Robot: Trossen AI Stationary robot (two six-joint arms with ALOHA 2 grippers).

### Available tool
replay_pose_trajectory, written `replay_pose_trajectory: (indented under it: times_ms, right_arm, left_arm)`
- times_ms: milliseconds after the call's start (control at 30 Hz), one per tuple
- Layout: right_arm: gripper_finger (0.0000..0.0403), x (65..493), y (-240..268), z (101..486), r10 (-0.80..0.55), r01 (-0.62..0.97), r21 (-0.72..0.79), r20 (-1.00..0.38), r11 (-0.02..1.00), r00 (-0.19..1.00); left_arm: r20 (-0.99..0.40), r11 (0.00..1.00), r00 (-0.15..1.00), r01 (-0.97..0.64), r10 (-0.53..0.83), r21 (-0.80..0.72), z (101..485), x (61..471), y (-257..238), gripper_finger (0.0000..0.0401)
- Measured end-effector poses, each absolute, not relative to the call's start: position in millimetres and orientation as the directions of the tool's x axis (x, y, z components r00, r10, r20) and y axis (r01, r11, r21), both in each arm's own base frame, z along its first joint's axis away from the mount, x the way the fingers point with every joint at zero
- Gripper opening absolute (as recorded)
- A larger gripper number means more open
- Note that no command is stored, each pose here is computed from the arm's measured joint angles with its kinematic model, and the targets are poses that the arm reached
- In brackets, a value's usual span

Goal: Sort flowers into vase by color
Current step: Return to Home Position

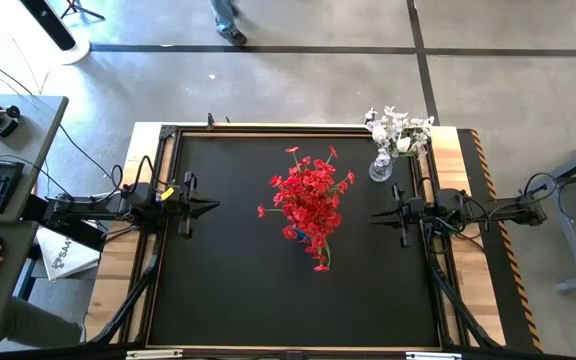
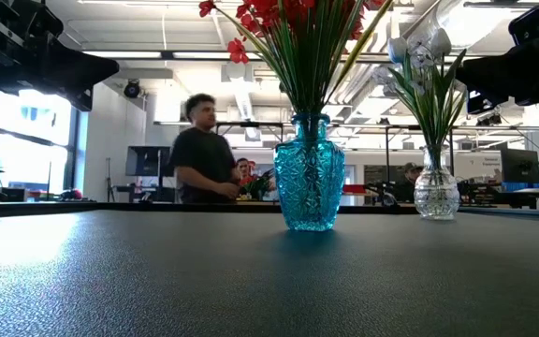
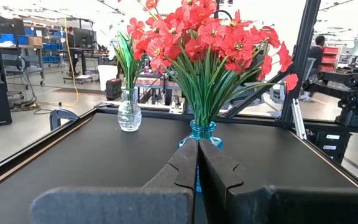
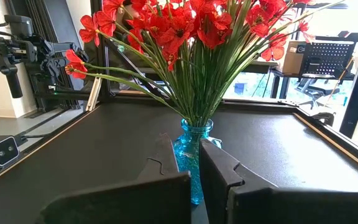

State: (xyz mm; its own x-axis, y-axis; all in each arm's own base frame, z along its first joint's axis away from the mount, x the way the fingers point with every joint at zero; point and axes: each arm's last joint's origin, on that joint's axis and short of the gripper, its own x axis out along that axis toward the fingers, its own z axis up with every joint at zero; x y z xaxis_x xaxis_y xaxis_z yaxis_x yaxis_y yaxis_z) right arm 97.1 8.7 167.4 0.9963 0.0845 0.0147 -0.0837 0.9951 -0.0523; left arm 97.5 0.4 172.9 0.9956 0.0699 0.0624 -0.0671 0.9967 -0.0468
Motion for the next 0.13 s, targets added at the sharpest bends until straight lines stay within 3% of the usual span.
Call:
replay_pose_trajectory:
  times_ms: [133]
  right_arm:
    - [0.0, 97.1, 8.7, 167.4, 0.084, -0.084, -0.052, 0.015, 0.995, 0.996]
  left_arm:
    - [0.062, 0.997, 0.996, -0.067, 0.07, -0.047, 172.9, 97.5, 0.4, 0.0]
